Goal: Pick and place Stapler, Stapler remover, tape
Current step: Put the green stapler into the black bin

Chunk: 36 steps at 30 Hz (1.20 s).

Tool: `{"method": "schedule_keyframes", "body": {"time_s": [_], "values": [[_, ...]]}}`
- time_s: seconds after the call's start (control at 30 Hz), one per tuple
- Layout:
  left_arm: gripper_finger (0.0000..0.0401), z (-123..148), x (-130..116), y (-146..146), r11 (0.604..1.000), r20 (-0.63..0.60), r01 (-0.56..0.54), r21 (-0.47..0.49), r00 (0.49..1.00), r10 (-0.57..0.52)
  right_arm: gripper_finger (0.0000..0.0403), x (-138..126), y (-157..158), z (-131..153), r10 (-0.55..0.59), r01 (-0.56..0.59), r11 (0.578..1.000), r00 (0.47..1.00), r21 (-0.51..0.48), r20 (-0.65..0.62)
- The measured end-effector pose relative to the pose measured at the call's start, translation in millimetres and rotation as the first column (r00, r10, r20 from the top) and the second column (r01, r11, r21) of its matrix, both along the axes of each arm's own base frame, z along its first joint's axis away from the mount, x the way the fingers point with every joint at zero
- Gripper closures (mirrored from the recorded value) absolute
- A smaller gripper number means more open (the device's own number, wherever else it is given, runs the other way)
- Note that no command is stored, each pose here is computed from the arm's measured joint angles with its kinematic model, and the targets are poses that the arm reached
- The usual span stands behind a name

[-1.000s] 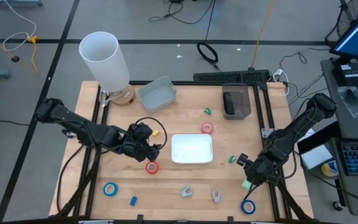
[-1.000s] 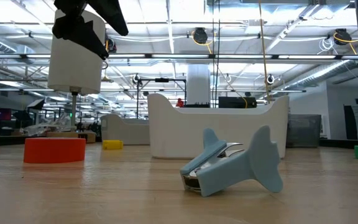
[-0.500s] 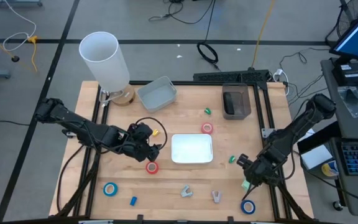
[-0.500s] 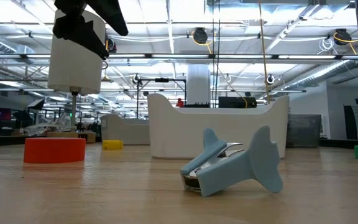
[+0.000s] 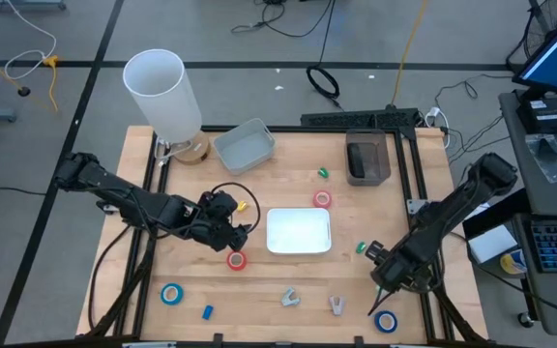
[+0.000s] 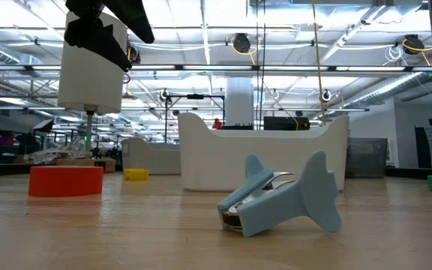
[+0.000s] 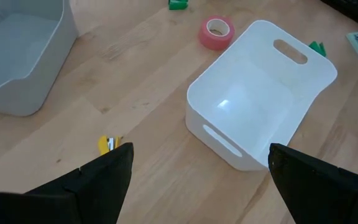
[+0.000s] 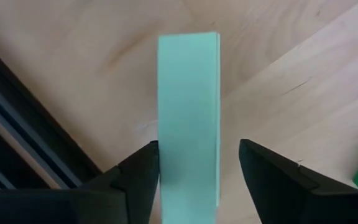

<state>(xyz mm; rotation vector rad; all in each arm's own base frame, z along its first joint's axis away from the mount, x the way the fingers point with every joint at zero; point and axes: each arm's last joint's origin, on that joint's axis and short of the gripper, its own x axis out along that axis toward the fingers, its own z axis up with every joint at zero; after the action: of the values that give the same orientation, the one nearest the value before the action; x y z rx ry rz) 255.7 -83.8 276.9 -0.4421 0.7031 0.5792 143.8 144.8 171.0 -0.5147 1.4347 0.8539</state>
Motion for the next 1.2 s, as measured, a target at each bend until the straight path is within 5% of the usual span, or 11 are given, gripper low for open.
{"method": "schedule_keyframes", "body": {"time_s": [0.47,0.73,1.07,1.2], "values": [[0.0036,-0.1,-0.2,0.1,1.000,-0.009,0.012,0.011,1.000,-0.012,0.0286,0.7,0.2,-2.1,-0.015,0.015,1.000,1.000,-0.017,-0.003],[0.0036,-0.1,-0.2,0.1,1.000,-0.009,0.014,0.013,1.000,-0.014,0.0286,0.5,-2.3,0.9,-0.220,0.219,0.975,0.975,-0.029,-0.035],[0.0036,-0.2,-0.3,0.1,0.998,-0.026,0.044,0.039,0.999,-0.043,0.0286,6.4,-25.0,29.6,-0.546,0.543,0.832,0.838,0.113,-0.011],[0.0036,-0.8,-1.6,1.1,0.996,-0.047,0.053,0.076,0.998,-0.050,0.0286,11.6,-39.0,48.1,-0.673,0.649,0.715,0.739,0.259,0.006]]}}
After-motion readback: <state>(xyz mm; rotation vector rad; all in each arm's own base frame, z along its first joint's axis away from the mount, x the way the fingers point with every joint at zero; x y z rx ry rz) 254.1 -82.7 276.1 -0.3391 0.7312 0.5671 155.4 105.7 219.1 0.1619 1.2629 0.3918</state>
